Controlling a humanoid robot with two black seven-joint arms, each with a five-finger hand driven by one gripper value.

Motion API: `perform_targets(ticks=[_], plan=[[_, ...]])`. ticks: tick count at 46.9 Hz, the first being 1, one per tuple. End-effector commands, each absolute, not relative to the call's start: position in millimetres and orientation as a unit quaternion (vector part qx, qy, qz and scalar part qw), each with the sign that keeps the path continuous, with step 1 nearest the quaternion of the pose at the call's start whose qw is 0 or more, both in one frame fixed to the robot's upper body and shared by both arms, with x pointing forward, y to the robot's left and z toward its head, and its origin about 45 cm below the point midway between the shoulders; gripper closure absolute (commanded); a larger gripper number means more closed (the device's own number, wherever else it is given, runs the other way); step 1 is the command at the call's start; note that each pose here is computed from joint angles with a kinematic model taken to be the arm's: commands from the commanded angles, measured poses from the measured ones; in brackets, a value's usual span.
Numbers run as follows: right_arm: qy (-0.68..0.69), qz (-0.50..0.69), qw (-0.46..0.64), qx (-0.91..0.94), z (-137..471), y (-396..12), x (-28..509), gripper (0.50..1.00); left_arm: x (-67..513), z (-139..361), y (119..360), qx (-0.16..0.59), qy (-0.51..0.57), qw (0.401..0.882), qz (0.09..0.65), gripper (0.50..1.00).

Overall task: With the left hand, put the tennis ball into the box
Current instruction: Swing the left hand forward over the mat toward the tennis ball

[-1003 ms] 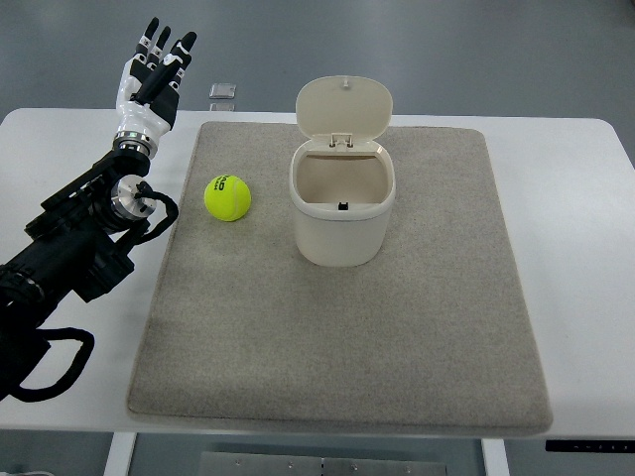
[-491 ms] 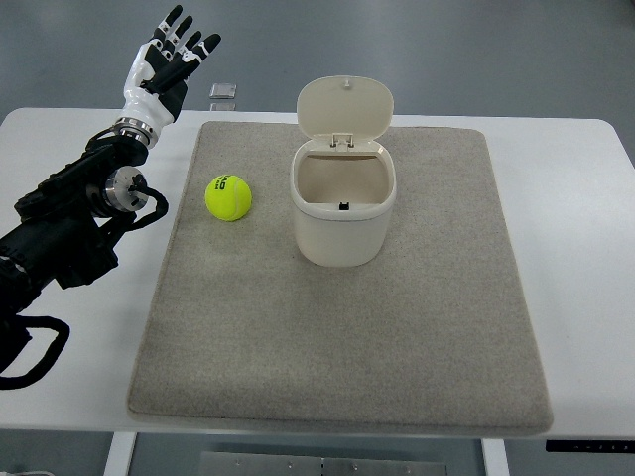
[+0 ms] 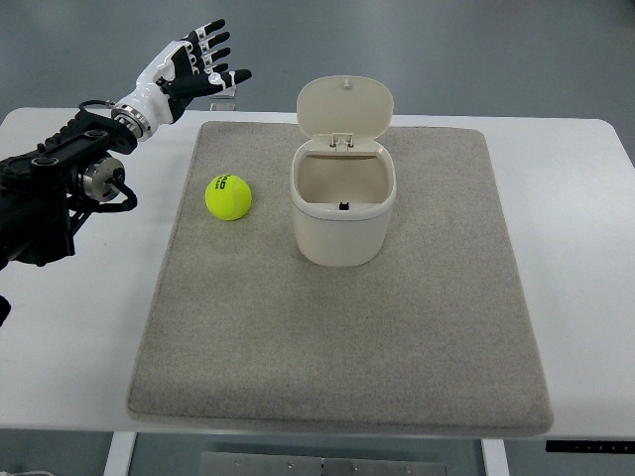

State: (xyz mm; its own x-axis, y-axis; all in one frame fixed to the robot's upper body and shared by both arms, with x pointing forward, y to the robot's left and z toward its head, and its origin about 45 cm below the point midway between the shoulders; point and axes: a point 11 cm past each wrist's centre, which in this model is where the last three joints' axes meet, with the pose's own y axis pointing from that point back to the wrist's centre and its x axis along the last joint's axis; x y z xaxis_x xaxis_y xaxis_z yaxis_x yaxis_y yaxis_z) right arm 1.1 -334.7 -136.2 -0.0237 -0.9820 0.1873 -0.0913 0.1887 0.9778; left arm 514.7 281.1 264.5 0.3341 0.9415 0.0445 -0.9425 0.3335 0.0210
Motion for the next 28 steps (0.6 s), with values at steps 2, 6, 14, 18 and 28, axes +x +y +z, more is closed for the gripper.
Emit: perform_targets(ticks=[2,6,14,18,28], plan=[[-0.572,-0.431,0.517,0.469,-136.2,-334.7,1.1,0.597,514.5,268.8,285.8,0.069,-0.038,0.830,0.552,0.519],[-0.572,-0.431,0.517,0.469,-136.2,-334.7,1.1,0.597,512.2,266.4,286.1,0.100,-0.047,0.841,0.529,0.519],[-0.572,-0.431,0.517,0.469,-136.2,-334.7,1.1,0.599,508.5,264.5,289.4,0.167,-0.071,0.855,0.486,0.519],[-0.572,-0.431,0.517,0.469,-136.2,-334.7,1.1,0.599,506.5,259.2,292.7,0.209,-0.087,0.853,0.470,0.519],[-0.572,-0.431,0.517,0.469,-136.2,-334.7,1.1,0.599,505.8,263.3,299.4,0.247,-0.108,0.852,0.448,0.523]])
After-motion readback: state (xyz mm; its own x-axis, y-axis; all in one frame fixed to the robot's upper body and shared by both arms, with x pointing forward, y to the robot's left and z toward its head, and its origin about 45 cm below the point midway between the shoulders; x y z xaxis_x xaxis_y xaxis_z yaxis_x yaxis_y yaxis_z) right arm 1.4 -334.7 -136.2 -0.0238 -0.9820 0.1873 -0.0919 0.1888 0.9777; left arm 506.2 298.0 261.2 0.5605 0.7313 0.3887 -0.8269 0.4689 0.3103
